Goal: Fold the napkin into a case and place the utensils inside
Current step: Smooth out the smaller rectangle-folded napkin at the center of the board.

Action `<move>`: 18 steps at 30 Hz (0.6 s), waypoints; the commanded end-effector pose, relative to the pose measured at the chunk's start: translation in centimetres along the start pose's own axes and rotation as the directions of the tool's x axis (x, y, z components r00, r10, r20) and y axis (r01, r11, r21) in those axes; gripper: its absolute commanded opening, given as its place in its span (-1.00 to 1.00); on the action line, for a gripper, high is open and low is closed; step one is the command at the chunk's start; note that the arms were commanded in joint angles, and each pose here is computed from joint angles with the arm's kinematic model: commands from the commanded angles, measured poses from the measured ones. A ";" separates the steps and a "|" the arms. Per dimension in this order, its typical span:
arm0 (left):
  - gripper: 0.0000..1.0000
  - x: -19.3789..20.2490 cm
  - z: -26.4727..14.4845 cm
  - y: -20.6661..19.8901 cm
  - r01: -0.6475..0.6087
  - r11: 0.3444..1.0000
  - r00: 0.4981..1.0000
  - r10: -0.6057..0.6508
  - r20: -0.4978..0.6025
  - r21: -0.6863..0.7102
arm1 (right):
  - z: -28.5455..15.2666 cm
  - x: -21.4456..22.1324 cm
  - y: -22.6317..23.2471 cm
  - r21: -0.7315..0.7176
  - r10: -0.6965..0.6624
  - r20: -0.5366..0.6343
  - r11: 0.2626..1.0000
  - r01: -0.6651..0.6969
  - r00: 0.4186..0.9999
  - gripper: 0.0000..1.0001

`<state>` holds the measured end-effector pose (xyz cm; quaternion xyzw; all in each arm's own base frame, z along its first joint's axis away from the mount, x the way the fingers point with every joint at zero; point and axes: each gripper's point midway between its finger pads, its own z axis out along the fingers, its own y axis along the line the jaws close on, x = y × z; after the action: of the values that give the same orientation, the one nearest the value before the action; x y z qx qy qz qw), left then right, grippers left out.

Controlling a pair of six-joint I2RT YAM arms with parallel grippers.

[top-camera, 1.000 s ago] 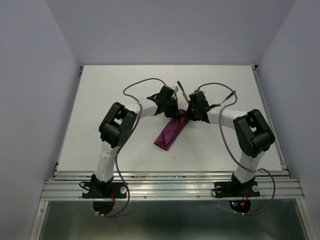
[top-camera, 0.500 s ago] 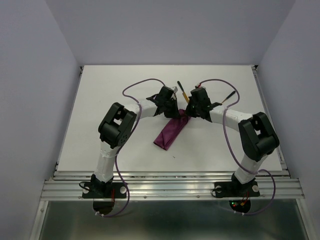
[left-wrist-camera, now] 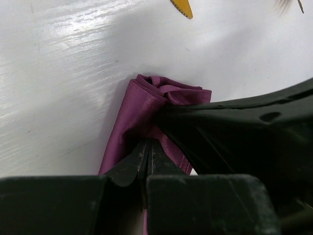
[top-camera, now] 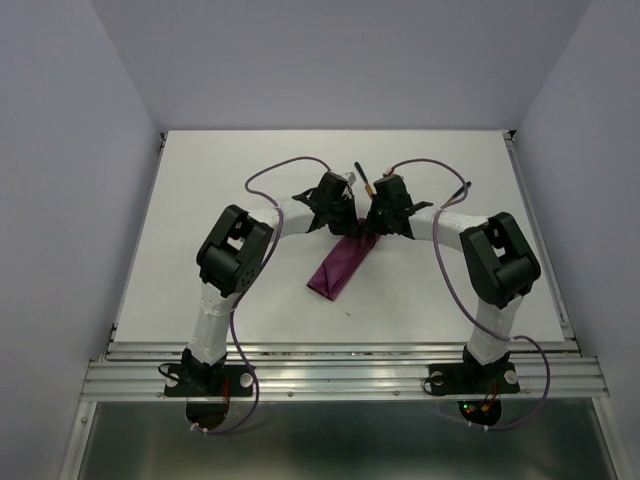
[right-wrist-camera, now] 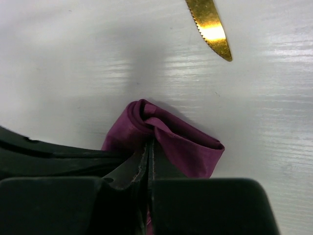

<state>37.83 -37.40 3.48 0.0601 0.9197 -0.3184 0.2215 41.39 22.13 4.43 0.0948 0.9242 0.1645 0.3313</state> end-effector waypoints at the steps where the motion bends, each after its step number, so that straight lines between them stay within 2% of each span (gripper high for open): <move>1: -1.00 -1.8 -2.0 -2.5 -0.023 0.998 0.998 0.020 0.055 0.061 | 0.6 -1.7 -0.3 0.037 -0.007 0.060 0.999 0.005 0.998 -0.99; 7: -1.00 -2.0 -1.8 -2.7 -0.024 0.997 0.998 0.020 0.052 0.070 | 0.3 -1.8 0.4 0.006 -0.014 0.045 1.000 0.013 0.999 -0.99; 13: -1.00 -1.6 -1.6 -2.8 -0.015 0.997 0.999 0.011 0.038 0.080 | -2.6 -4.1 1.7 -0.030 -0.022 0.107 0.999 0.025 0.994 -0.99; 18: -1.00 -1.8 -1.8 -3.1 -0.021 0.996 0.999 0.017 0.045 0.088 | -4.2 -4.8 1.4 -0.023 -0.025 0.146 0.999 0.029 0.989 -0.89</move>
<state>37.52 -37.75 3.70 0.0606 0.9175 -0.3300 0.2136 41.47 21.60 6.72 0.0899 0.9180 0.1593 0.3518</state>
